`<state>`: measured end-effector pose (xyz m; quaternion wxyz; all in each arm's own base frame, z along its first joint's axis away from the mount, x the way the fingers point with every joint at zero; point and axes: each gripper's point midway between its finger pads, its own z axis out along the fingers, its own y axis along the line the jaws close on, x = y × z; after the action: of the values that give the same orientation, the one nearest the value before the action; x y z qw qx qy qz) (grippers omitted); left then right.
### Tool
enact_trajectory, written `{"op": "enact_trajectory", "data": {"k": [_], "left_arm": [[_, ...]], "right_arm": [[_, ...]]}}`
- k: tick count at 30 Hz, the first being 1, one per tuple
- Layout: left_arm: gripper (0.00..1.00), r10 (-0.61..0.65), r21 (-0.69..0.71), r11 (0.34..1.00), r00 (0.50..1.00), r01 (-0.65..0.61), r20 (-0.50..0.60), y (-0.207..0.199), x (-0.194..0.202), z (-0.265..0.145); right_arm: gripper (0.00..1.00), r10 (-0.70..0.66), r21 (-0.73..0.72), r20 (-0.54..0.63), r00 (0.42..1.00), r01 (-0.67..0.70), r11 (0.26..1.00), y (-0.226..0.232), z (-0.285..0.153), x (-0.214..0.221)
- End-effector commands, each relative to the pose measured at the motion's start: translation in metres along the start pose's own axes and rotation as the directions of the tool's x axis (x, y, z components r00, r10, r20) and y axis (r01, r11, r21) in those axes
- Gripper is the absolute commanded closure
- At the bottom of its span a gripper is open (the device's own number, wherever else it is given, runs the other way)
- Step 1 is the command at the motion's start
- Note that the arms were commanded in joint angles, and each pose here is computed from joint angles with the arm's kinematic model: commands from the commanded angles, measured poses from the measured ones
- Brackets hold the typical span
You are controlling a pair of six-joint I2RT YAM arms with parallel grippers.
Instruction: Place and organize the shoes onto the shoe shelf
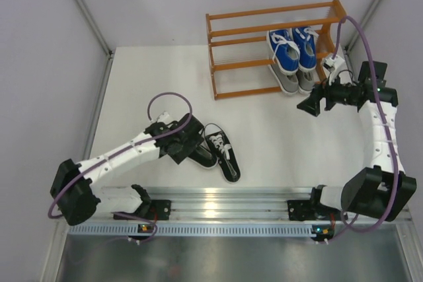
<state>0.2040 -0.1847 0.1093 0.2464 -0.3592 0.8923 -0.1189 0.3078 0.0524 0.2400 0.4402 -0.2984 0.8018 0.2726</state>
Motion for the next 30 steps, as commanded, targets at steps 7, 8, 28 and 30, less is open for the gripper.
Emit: {"op": "enact_trajectory", "data": {"k": [7, 8, 28, 30], "left_arm": [[0.34, -0.025, -0.164, 0.986, 0.996, 0.011, -0.087, 0.014, 0.01, 0.048], [0.45, -0.016, -0.147, 0.989, 0.997, 0.004, -0.077, 0.012, 0.007, 0.051], [1.0, 0.25, 0.521, 0.751, 0.905, -0.407, 0.345, -0.191, -0.099, -0.156], [1.0, 0.312, 0.52, 0.699, 0.864, -0.491, 0.396, -0.219, -0.101, -0.159]], "right_arm": [[0.12, -0.052, -0.057, 0.059, 0.997, 0.055, 0.997, 0.023, -0.003, -0.006], [0.12, -0.053, -0.06, 0.059, 0.997, 0.056, 0.997, 0.025, -0.003, -0.007], [0.14, -0.242, -0.28, 0.125, 0.962, 0.268, 0.922, 0.105, 0.014, -0.066], [0.14, -0.226, -0.22, 0.144, 0.964, 0.254, 0.942, 0.093, 0.006, -0.087]]}}
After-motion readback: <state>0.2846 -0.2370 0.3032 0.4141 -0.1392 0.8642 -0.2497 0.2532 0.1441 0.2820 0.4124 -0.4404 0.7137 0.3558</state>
